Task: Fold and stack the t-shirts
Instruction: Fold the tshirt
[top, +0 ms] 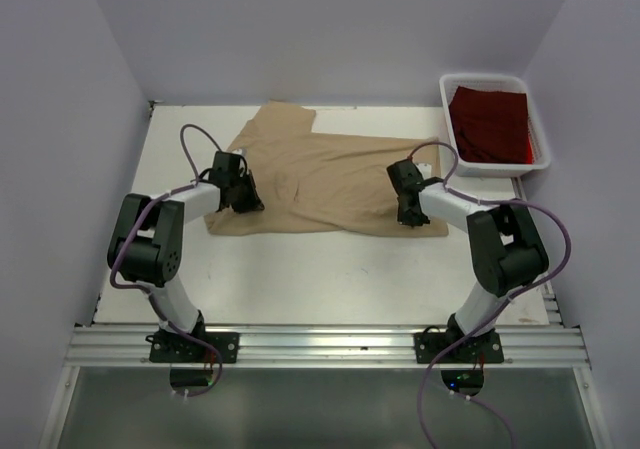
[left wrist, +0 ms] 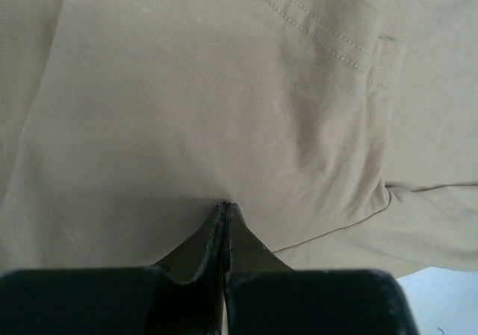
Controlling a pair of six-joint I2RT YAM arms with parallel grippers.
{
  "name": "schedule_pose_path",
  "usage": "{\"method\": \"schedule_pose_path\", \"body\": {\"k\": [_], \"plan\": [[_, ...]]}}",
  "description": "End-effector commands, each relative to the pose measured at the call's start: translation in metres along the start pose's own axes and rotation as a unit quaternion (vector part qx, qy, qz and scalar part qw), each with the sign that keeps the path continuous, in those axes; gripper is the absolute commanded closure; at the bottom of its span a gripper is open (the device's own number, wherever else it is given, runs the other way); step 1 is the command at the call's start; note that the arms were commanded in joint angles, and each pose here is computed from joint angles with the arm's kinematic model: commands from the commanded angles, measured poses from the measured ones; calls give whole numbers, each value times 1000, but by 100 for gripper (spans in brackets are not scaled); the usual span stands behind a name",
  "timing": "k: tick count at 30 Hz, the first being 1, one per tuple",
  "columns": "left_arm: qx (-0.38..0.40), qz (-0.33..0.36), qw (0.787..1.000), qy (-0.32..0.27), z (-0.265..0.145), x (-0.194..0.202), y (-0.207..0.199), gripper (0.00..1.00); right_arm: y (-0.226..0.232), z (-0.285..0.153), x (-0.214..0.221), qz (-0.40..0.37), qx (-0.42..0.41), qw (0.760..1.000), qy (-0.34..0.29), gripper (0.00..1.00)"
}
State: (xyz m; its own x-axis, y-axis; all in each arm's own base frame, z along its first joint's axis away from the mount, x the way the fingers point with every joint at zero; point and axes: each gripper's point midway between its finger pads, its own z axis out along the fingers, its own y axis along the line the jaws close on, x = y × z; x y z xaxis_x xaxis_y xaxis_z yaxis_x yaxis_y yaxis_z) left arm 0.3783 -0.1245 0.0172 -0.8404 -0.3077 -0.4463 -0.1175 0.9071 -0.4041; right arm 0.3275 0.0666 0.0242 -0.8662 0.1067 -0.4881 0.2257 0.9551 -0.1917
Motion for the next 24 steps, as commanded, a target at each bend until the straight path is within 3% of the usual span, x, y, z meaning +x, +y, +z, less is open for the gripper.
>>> {"method": "schedule_pose_path", "body": {"k": [1, 6, 15, 24], "plan": [[-1, 13, 1000, 8, -3, 8, 6, 100, 13, 14, -4, 18, -22, 1000, -4, 100], [-28, 13, 999, 27, -6, 23, 20, 100, 0, 15, 6, 12, 3, 1000, 5, 100], [-164, -16, 979, 124, -35, 91, 79, 100, -41, -4, 27, 39, 65, 995, 63, 100], [-177, -46, 966, 182, -68, 122, 79, 100, -43, -18, 85, 59, 53, 983, 168, 100]]}}
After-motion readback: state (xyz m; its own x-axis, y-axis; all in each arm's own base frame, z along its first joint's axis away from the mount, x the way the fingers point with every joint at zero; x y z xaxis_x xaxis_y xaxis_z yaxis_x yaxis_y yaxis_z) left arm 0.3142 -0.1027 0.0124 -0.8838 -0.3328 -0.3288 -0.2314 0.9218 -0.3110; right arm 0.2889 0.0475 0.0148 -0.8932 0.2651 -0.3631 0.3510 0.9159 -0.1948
